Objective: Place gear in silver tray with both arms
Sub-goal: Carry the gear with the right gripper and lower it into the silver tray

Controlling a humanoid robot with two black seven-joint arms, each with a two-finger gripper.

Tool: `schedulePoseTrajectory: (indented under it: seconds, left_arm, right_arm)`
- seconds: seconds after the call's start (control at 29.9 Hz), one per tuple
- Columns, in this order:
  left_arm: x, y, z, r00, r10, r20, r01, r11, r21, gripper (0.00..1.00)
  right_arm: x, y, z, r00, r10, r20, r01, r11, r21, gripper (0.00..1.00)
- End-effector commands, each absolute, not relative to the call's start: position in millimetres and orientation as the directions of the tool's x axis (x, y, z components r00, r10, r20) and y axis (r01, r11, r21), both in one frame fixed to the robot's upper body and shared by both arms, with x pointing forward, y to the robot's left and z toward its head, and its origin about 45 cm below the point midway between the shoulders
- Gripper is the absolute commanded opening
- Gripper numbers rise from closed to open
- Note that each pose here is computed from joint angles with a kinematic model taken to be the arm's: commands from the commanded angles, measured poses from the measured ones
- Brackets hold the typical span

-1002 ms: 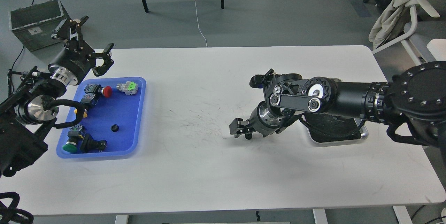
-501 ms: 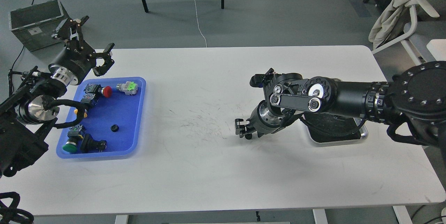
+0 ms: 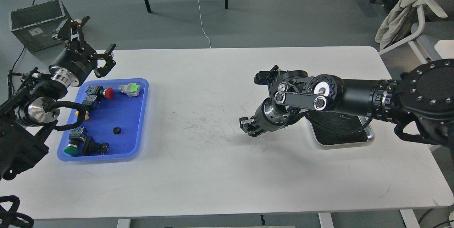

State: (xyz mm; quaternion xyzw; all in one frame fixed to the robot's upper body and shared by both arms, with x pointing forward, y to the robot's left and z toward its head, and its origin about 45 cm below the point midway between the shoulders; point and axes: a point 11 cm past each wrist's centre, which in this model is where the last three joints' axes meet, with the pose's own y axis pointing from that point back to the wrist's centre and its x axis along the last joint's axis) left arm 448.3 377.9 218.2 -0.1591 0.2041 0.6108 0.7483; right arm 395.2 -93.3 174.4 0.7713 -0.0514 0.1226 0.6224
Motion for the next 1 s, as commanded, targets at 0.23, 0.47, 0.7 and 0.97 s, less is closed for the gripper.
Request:
schedulePoseTrajectory:
  seconds: [0.23, 0.47, 0.7, 0.97]
  left_arm:
    - [449, 376, 216, 0.161, 0.85, -0.501, -0.98, 0.196, 0.017, 0.98]
    - [450, 374, 216, 0.165, 0.848, -0.504, -0.98, 0.2, 0.016, 0.98]
    - [449, 373, 215, 0.163, 0.849, -0.502, -0.98, 0.2, 0.02, 0.98]
    - [449, 373, 215, 0.161, 0.85, -0.501, -0.98, 0.199, 0.022, 0.98]
  right_arm:
    - [441, -63, 287, 0.888, 0.043, 0.459, -0.419, -0.341, 0.842, 0.02]
    - [474, -204, 269, 0.852, -0.075, 0.519, -0.524, -0.147, 0.839, 0.01]
    - [472, -258, 223, 0.857, -0.148, 0.493, -0.506, -0.064, 0.86, 0.01]
    - [456, -284, 182, 0.877, -0.193, 0.441, -0.451, -0.011, 0.892, 0.01]
